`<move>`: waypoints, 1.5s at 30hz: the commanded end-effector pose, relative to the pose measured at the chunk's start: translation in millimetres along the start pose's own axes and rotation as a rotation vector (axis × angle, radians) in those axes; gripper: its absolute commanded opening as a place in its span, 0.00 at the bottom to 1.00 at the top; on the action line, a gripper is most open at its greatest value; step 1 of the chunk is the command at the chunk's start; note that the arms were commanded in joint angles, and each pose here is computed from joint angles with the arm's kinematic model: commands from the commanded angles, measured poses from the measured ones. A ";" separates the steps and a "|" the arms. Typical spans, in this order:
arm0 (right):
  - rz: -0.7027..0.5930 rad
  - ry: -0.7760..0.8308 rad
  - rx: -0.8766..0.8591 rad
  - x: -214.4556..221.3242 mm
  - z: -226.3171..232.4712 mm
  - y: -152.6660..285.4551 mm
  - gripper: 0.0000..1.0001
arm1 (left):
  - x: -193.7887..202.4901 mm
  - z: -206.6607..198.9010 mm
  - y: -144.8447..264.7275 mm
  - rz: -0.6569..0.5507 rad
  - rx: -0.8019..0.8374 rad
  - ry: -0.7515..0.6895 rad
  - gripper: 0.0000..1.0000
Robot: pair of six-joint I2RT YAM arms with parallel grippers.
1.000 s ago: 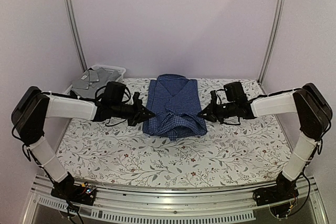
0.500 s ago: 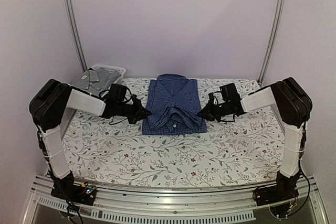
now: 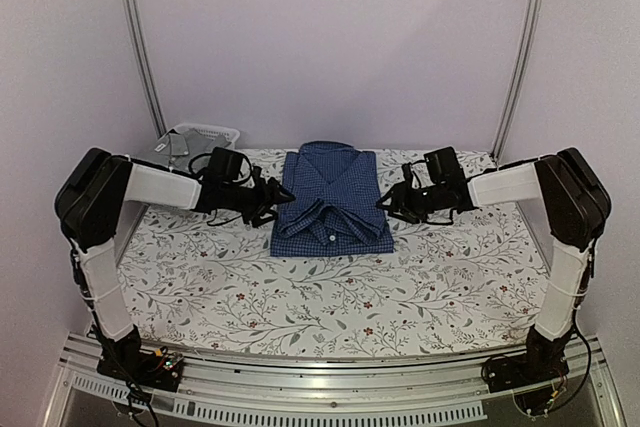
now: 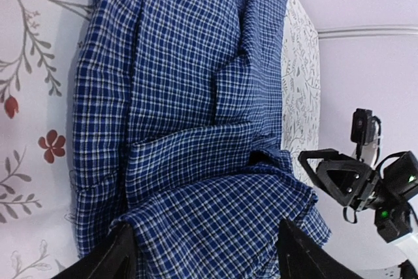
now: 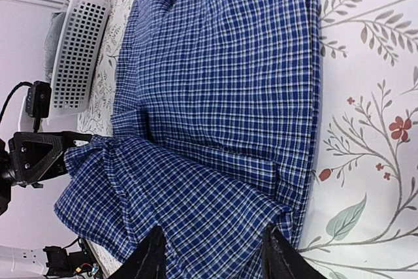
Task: Fold and stack the long sleeve shirts
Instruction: Fold the rectangle-folded shirt at the center of the board, then smooth out the 2/3-rectangle-folded shirt at the center of the board.
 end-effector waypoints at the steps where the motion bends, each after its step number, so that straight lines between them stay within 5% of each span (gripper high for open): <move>1: -0.054 0.089 0.023 -5.4 12.7 25.6 0.50 | -13.4 -15.7 24.2 -0.035 -0.019 -0.126 0.76; 7: -0.047 0.208 0.094 19.3 18.8 38.7 0.48 | 2.3 -19.4 47.1 -0.034 -0.033 -0.213 0.75; 13: -0.005 0.306 0.138 52.7 23.7 41.0 0.42 | 32.1 -15.7 63.5 0.000 -0.078 -0.248 0.61; 22: 0.040 0.345 0.191 78.8 23.1 31.3 0.44 | 79.8 -13.7 41.9 0.106 -0.152 -0.315 0.56; 33: 0.045 0.327 0.247 77.1 14.5 16.6 0.43 | 72.4 -4.6 18.9 0.127 -0.237 -0.340 0.46; 39: 0.027 0.325 0.247 64.7 21.6 5.1 0.33 | 52.2 -8.5 7.6 0.101 -0.249 -0.362 0.33; 45: -0.002 0.316 0.273 48.5 26.5 -5.4 0.11 | 27.6 -14.8 -1.0 0.075 -0.243 -0.373 0.17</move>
Point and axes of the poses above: each gripper's point midway between its finger pads, its own y axis back along the fingers, its own z axis along the line the jaws close on, x = y × z, the point moved 2 cm from there along y, back along the fingers, and after that the axes turned 7 degrees about -y, right-handed, at the moved point
